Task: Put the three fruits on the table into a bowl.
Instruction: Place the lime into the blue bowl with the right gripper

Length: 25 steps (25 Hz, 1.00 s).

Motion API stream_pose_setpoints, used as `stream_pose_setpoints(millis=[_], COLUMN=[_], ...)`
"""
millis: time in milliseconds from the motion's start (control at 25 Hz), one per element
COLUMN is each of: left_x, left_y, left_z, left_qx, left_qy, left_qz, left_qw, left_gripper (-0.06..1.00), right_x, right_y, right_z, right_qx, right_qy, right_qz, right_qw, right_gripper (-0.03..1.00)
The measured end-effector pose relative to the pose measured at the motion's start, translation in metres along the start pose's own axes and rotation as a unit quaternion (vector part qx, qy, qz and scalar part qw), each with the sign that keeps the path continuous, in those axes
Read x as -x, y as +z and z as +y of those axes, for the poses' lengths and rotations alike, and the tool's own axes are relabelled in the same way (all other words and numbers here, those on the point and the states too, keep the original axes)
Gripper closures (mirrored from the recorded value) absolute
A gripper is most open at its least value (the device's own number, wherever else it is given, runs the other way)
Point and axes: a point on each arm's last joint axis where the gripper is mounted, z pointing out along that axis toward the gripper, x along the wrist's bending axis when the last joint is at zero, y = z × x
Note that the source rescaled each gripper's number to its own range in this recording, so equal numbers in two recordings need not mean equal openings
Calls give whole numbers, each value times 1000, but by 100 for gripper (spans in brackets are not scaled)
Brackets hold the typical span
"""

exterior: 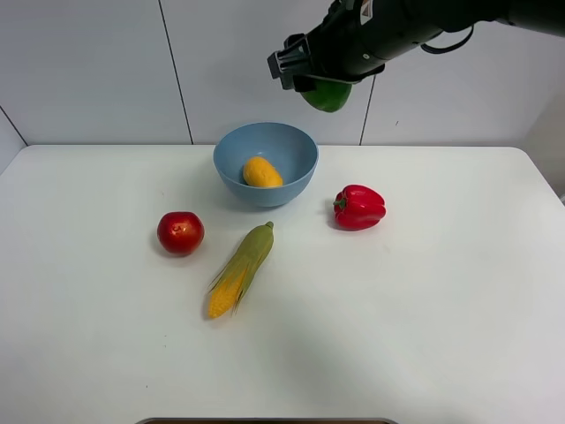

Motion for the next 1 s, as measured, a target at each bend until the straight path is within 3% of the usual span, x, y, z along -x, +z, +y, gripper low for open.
stream_pose_setpoints(millis=[520,1000], left_x=[0,0], left_y=[0,0], left_z=[0,0], left_qx=[0,0], left_qy=[0,0], left_qz=[0,0], left_qw=[1000,1000], left_gripper=[-5,-5], right_x=[-10,1], right_y=[98,190], right_z=[26,-8], right_qx=[-1,-56], right_qy=[-14,1], right_qz=[0,-9], right_qw=[1000,998], right_gripper=[77,77])
